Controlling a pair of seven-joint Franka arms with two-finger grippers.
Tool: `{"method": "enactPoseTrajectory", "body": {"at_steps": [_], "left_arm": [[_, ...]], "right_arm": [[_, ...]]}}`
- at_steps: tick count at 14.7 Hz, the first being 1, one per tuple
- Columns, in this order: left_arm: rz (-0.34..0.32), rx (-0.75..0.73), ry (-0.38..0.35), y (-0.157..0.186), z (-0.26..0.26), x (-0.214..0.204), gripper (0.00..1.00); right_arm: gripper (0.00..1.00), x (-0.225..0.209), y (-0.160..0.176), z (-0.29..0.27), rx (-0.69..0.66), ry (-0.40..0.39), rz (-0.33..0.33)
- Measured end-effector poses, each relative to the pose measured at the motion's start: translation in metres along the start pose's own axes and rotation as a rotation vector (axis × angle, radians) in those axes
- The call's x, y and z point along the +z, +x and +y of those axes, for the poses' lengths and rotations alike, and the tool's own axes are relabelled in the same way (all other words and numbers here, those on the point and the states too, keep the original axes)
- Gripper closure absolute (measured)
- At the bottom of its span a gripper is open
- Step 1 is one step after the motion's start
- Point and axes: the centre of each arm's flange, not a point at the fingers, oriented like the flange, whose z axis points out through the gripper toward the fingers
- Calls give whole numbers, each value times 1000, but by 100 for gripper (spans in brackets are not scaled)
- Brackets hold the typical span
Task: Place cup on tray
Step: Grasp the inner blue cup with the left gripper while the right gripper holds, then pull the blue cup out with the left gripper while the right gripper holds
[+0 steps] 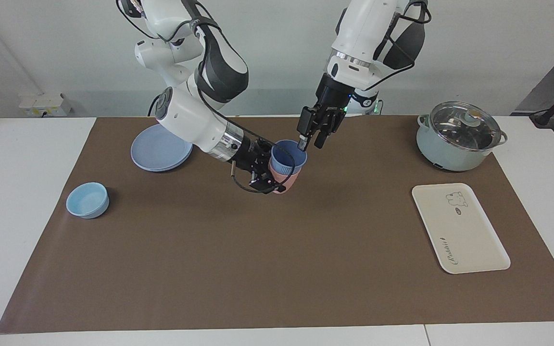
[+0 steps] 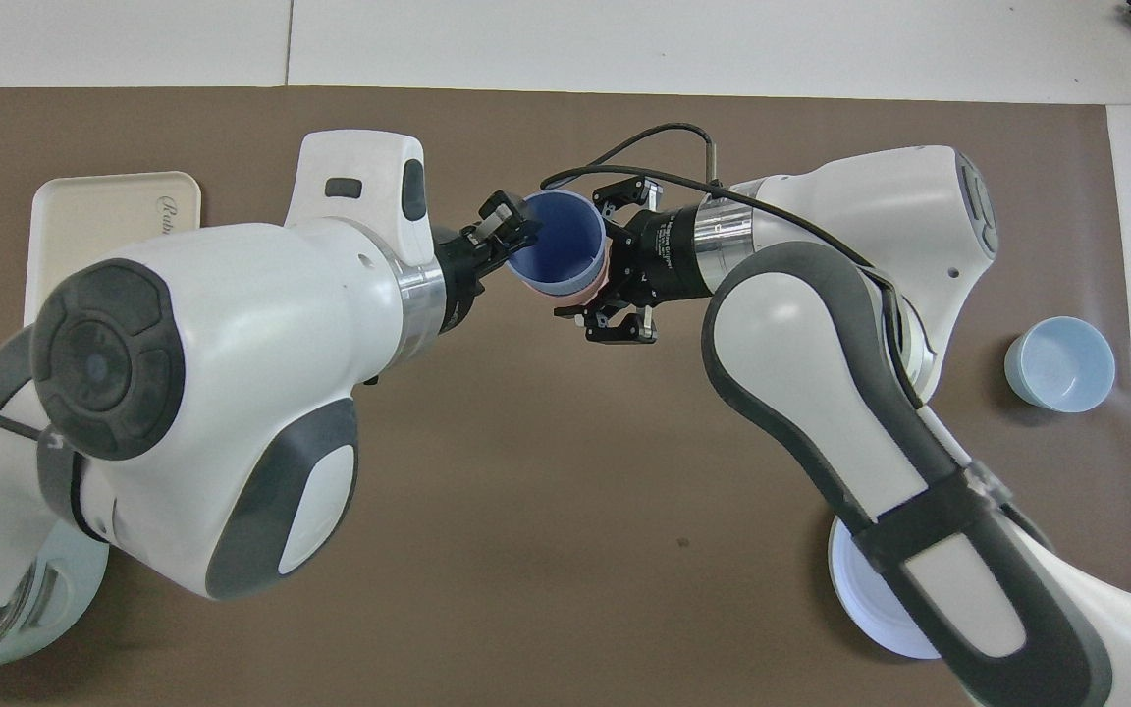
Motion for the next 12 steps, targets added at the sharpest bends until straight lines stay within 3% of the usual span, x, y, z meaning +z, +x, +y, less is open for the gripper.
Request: {"method": "enactPoseTrajectory", "body": {"at_steps": [1,3,5,8,12], "left_arm": [[-5,4,1,-4,3,3,40],[-11,1,-4,-9,10,6,67],[-17,-2,13,-8,12,5,87],[-26,-1,39,-4,16,-3,92],[-43,1,63,0,32,-47,95]], "right_arm": [[21,0,0,0,0,0,0],[21,0,0,0,0,0,0],[21,-4,3,-3,5,9,1],[21,-5,3,-4,5,12,1],[21,-5,4,-3,6,8,1]]}}
